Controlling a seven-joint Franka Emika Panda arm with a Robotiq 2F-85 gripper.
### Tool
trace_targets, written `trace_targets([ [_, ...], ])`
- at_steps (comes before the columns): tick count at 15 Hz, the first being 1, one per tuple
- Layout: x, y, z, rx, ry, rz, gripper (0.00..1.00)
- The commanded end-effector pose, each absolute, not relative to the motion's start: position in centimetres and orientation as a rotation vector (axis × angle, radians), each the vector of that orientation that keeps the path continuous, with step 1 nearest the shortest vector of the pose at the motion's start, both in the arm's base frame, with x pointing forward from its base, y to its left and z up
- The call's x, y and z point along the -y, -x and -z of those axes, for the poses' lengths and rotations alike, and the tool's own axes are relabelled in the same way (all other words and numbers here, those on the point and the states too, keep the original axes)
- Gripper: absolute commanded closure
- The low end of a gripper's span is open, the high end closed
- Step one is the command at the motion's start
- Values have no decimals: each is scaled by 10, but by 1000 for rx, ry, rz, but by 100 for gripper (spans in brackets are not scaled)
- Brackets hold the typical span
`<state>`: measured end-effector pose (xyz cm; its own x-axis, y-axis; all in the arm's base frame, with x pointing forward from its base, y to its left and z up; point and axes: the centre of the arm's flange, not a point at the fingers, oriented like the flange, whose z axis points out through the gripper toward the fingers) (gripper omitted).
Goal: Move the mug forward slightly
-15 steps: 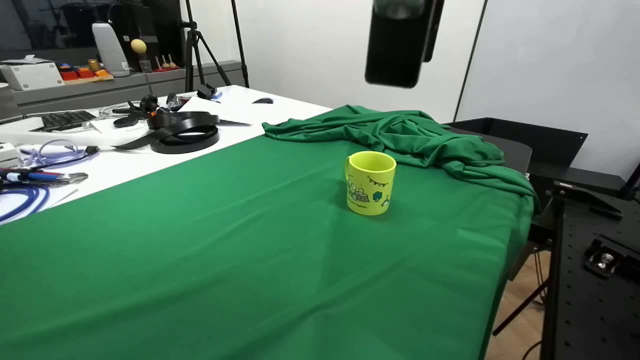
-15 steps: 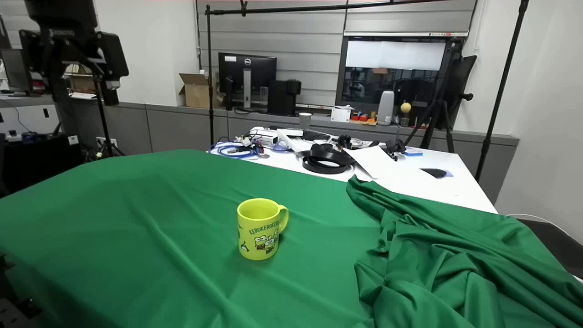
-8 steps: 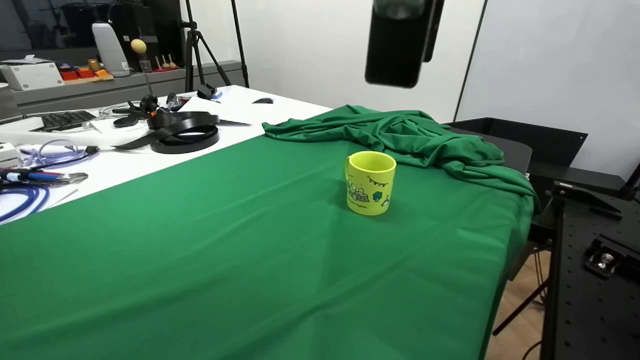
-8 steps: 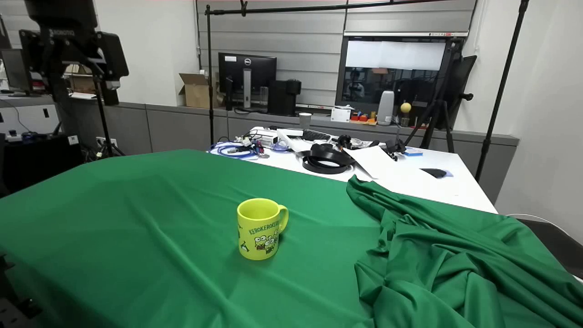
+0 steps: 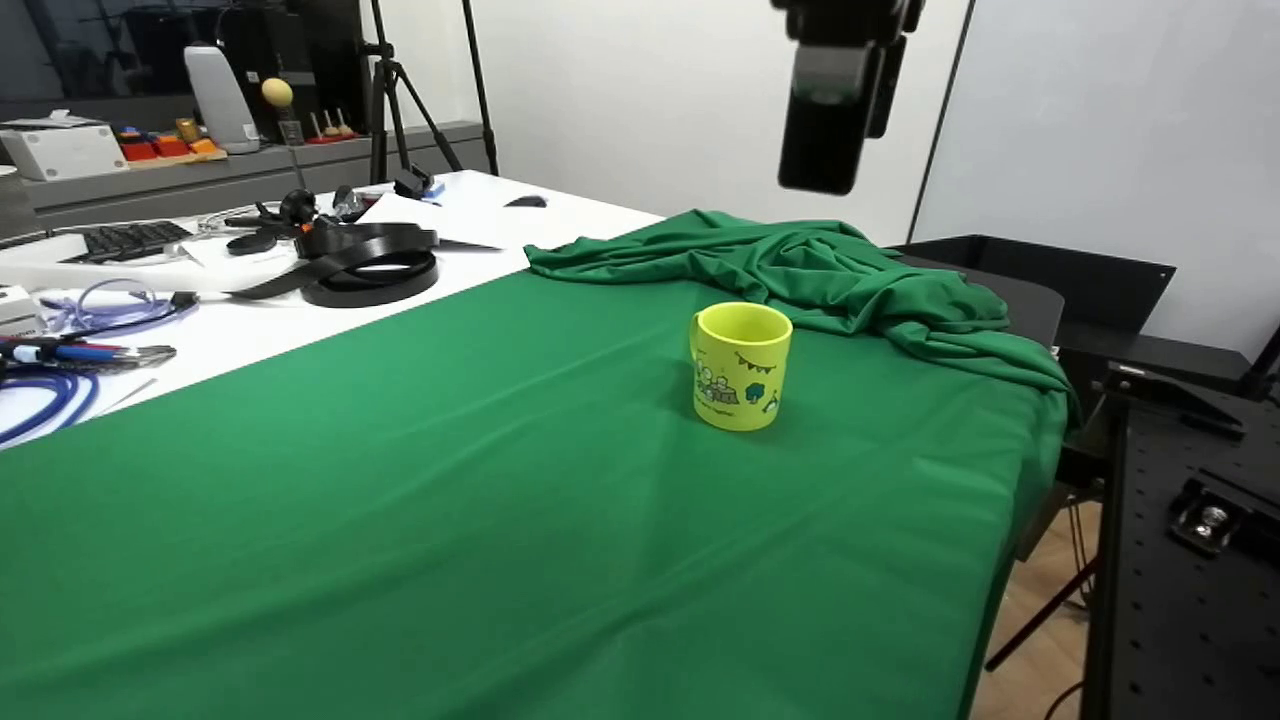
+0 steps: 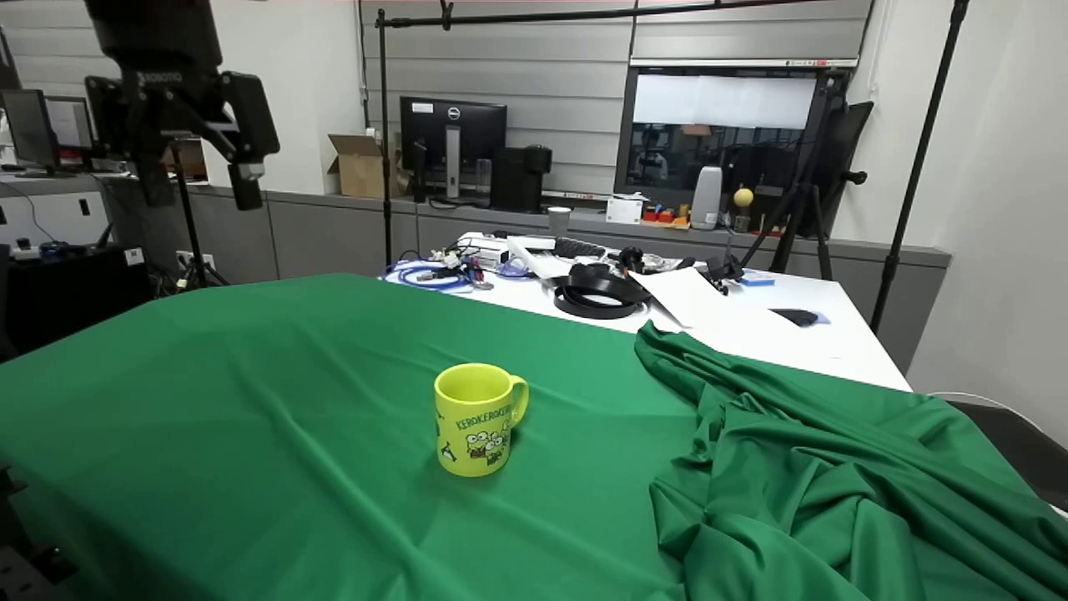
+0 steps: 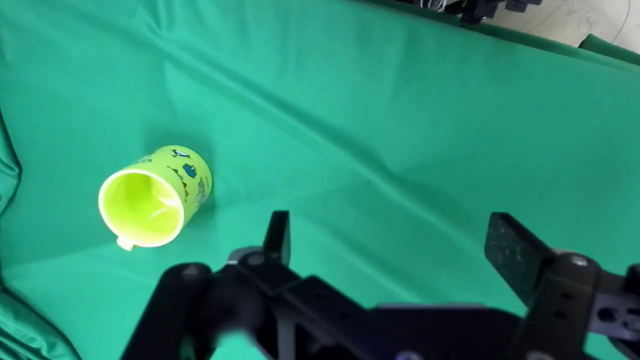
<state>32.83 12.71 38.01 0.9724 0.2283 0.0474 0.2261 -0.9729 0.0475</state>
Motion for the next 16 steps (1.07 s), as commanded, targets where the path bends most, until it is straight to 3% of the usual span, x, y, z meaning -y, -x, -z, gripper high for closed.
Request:
trace_targets([
  [1, -77, -324, -366, -200, -3027, -223, 0],
  [6, 0, -345, -357, 69, -2925, -345, 0],
  [7, -27, -364, -386, -56, -2942, -329, 0],
  [12, -25, -366, -383, -74, -2946, -322, 0],
  [16, 19, -385, -361, -28, -3046, -313, 0],
])
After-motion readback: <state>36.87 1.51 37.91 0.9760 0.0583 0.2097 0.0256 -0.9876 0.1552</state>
